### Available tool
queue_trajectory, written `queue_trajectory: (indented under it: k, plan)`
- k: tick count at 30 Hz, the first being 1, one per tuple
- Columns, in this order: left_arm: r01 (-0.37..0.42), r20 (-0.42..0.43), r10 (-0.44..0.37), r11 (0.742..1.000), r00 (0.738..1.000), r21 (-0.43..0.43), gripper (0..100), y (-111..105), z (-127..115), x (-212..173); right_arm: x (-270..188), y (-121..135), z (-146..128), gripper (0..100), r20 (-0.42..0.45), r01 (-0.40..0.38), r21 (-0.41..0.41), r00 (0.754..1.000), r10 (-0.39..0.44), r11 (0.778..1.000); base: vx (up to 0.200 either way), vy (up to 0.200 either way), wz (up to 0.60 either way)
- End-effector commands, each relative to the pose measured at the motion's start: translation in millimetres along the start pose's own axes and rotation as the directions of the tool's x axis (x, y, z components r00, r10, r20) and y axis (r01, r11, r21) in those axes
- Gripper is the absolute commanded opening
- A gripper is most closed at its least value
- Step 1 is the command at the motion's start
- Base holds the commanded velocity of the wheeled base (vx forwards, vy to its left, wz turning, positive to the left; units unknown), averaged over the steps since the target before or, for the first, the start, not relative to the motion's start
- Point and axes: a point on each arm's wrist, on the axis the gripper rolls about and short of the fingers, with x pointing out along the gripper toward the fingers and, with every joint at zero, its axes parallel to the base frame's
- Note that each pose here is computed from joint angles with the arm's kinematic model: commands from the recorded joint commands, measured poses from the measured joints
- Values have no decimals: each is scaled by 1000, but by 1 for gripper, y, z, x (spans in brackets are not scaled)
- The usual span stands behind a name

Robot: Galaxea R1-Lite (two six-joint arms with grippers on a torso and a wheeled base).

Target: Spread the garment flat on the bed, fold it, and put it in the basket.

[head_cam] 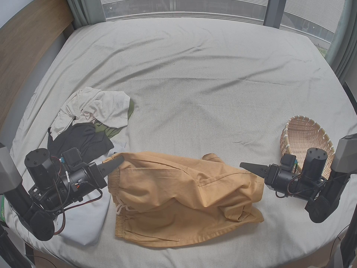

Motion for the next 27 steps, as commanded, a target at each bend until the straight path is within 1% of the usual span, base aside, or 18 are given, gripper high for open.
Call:
queue_trajectory:
  k: [1, 11, 15, 18, 21, 23, 24, 26, 27]
  plan:
    - [2, 3, -2, 1000, 1000, 2, 0, 0, 0, 0, 3, -2, -2, 0, -6, 6, 6, 1000, -6, 1000, 0, 0, 0]
    - [9, 5, -9, 1000, 1000, 3, 0, -2, 1, 1, 7, -6, -4, 0, -13, 9, 10, 1000, -8, 1000, 0, 0, 0]
    - [36, 18, -37, 999, 999, 12, 0, -9, 4, 1, 5, -1, -2, 0, -7, -1, 2, 1000, 1, 1000, 0, 0, 0]
    - [65, 36, -66, 998, 997, 25, 0, -16, 9, 2, 0, 15, 4, 0, 18, -40, -26, 999, 41, 999, 0, 0, 0]
    - [106, 73, -110, 993, 991, 54, 0, -27, 18, 2, -12, 45, 13, 0, 55, -116, -85, 991, 121, 990, 0, 0, 0]
    - [122, 93, -128, 990, 987, 65, 0, -32, 23, 0, -19, 58, 17, 0, 73, -150, -114, 985, 159, 982, 0, 0, 0]
    - [122, 93, -128, 990, 987, 65, 0, -32, 23, 0, -19, 58, 17, 0, 73, -150, -114, 985, 159, 982, 0, 0, 0]
    - [156, 130, -168, 983, 977, 93, 0, -42, 33, -2, -29, 74, 22, 0, 100, -187, -146, 974, 202, 971, 0, 0, 0]
    - [158, 133, -170, 983, 976, 95, 0, -43, 34, -2, -30, 74, 22, 0, 100, -187, -146, 974, 202, 971, 0, 0, 0]
